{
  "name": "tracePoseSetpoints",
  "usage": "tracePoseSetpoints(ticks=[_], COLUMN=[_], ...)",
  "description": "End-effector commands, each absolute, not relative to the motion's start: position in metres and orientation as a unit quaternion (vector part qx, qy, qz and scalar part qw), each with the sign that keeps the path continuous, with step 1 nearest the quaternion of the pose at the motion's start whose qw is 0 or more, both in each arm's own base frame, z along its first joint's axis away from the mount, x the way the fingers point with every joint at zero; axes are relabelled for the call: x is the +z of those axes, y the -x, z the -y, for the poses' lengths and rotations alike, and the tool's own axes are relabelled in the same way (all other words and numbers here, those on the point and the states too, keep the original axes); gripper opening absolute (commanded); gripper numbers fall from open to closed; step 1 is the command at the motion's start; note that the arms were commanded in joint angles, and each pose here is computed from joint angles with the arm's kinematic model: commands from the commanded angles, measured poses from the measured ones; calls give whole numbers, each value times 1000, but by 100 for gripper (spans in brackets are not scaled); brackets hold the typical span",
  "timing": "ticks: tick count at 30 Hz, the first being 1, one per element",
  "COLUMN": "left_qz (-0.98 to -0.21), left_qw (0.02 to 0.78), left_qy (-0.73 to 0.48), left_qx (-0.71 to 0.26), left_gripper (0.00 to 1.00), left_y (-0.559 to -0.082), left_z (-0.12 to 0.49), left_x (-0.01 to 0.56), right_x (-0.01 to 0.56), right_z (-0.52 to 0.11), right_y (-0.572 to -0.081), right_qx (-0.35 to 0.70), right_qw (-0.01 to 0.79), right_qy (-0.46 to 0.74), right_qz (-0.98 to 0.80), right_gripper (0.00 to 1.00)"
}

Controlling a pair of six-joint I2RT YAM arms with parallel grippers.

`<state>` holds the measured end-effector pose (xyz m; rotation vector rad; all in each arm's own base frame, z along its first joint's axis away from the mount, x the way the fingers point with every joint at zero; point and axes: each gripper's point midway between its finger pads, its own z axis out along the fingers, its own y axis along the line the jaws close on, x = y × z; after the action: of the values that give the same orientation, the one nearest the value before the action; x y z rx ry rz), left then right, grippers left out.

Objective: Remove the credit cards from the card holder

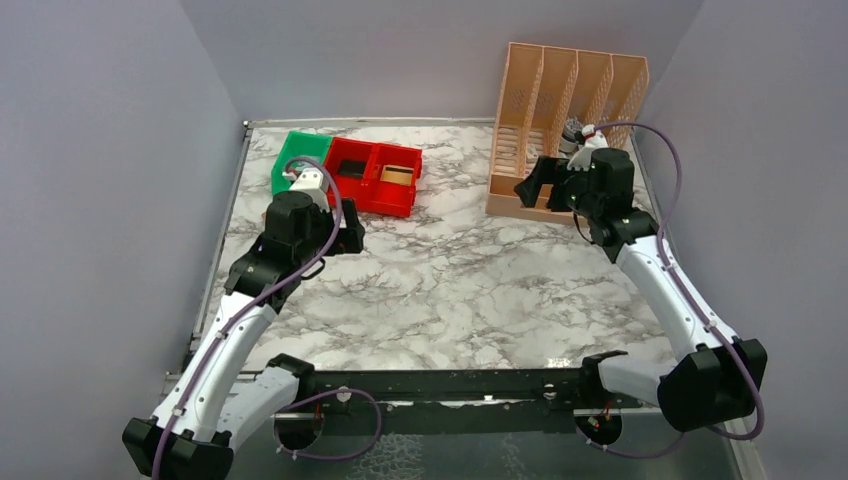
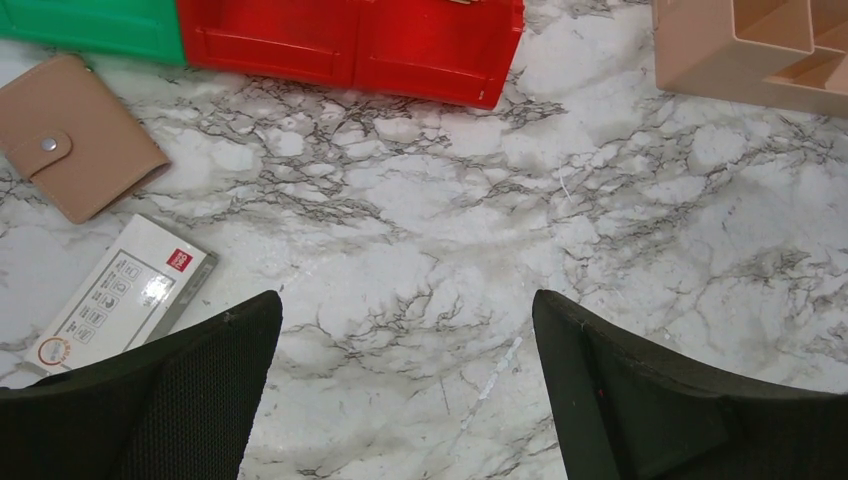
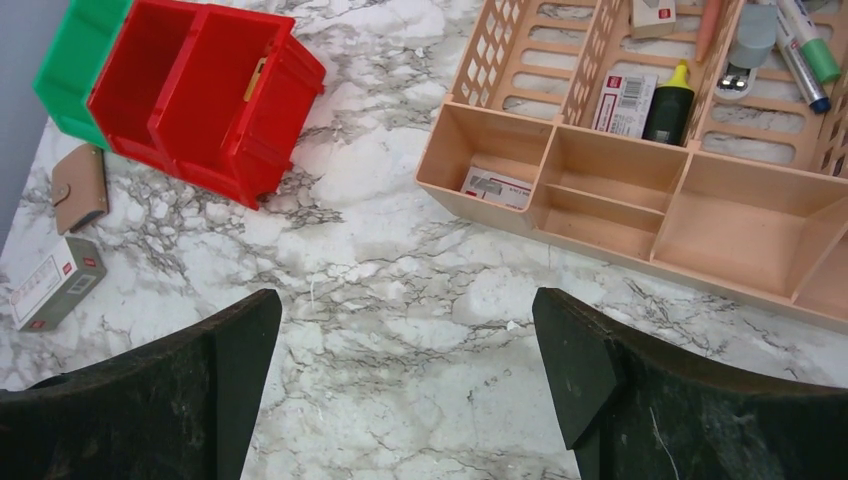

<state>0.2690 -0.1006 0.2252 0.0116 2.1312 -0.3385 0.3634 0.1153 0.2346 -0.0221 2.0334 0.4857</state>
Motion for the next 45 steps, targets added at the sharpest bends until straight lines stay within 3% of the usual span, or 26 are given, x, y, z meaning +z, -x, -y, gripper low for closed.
tracePoseSetpoints(ticks=[1,12,23,36,45], left_qz=[-864,-850,-852,-867,-873], left_qw=[490,518,515,490,480], left_qy=[20,61,60,54,46], left_qx=[-114,-72,-67,-68,-70], left_gripper=[99,99,99,99,99], left_y=[-273,-266,-265,-270,-273], left_z=[88,62,61,67,70], left_x=[223,201,188,175,172], right_x=[259,234,189,146,106], right_z=[-117,-137,-31,36,72], right_y=[-365,-393,-463,-508,-512], right_qx=[211,231,-55,-55,-111], right_qw=[531,472,449,408,374], right_qy=[24,74,-82,-158,-209], right_qz=[-820,-847,-888,-897,-897], right_gripper=[99,99,99,99,99])
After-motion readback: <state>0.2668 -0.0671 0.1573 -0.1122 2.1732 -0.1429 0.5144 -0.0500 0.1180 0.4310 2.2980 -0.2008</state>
